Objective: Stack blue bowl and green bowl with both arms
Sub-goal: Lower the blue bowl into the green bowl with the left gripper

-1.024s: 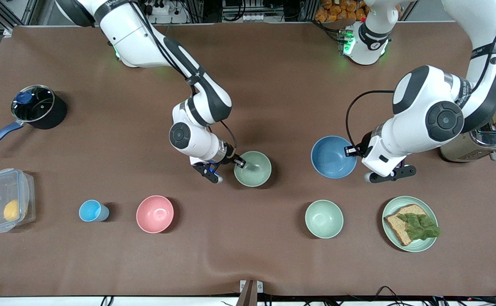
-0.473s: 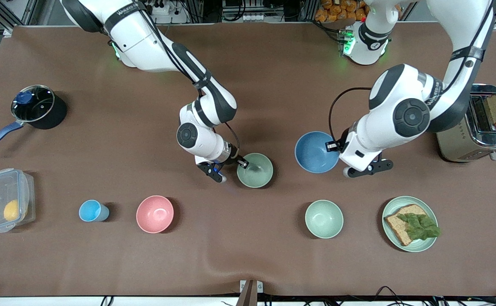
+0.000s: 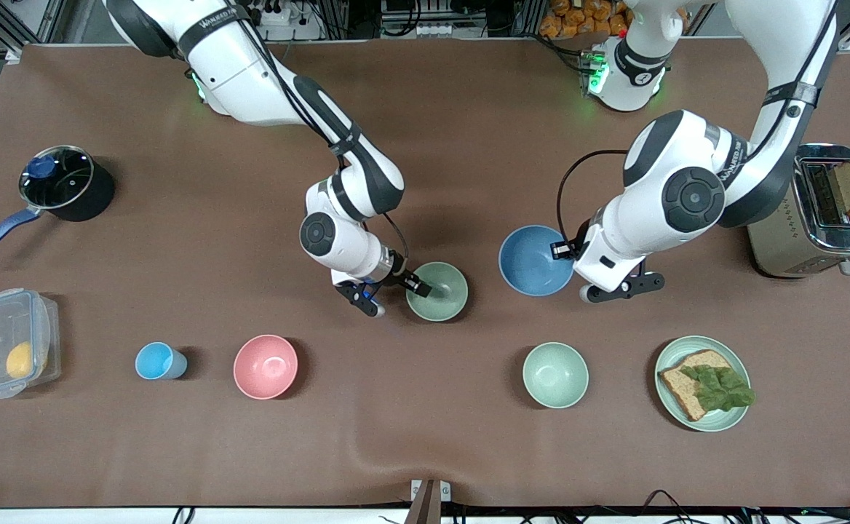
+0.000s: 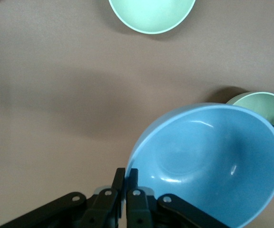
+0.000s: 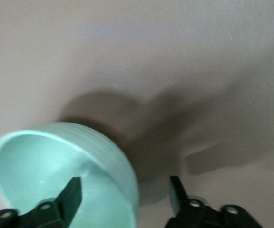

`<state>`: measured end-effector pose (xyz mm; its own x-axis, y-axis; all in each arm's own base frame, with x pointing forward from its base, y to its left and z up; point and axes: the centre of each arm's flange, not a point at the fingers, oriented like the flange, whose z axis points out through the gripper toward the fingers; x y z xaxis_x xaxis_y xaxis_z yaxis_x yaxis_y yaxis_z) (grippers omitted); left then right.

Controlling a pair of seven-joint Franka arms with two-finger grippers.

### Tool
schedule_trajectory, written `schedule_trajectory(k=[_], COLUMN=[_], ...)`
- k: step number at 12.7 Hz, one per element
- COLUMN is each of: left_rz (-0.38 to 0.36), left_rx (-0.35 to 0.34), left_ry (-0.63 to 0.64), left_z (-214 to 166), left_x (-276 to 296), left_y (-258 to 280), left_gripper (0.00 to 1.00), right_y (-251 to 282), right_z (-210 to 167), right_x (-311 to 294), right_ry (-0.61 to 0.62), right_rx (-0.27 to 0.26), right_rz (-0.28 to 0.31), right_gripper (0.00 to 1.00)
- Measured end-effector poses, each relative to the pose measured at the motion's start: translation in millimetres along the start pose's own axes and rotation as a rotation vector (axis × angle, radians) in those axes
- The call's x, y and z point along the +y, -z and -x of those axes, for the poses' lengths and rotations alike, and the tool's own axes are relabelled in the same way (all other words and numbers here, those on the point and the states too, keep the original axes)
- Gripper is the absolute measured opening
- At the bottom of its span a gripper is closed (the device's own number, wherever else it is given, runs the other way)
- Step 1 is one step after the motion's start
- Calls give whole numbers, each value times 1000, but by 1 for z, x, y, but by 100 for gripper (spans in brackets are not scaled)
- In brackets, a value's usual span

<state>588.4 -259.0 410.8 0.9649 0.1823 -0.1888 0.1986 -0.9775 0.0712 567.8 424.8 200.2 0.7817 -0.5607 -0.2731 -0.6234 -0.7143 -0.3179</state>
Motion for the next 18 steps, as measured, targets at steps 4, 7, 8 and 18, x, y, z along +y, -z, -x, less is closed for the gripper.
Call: schedule_trajectory(k=[4, 7, 8, 18], left_rz=[57, 99, 111, 101], left_rx=[36, 27, 22, 35], left_ry=[-6, -24, -31, 37], left_z=[13, 28, 31, 35], left_x=[45, 88, 98, 144], left_y=[-23, -62, -75, -152], left_gripper=[5, 5, 5, 5], right_y=[70, 109, 111, 14], right_z=[-15, -59, -77, -95], right_x=[-17, 0, 9, 3], right_ry=[-45, -146, -212, -459], right_rx=[2, 2, -7, 15], right_rz=[-2, 29, 25, -1], right_gripper=[100, 100, 100, 100])
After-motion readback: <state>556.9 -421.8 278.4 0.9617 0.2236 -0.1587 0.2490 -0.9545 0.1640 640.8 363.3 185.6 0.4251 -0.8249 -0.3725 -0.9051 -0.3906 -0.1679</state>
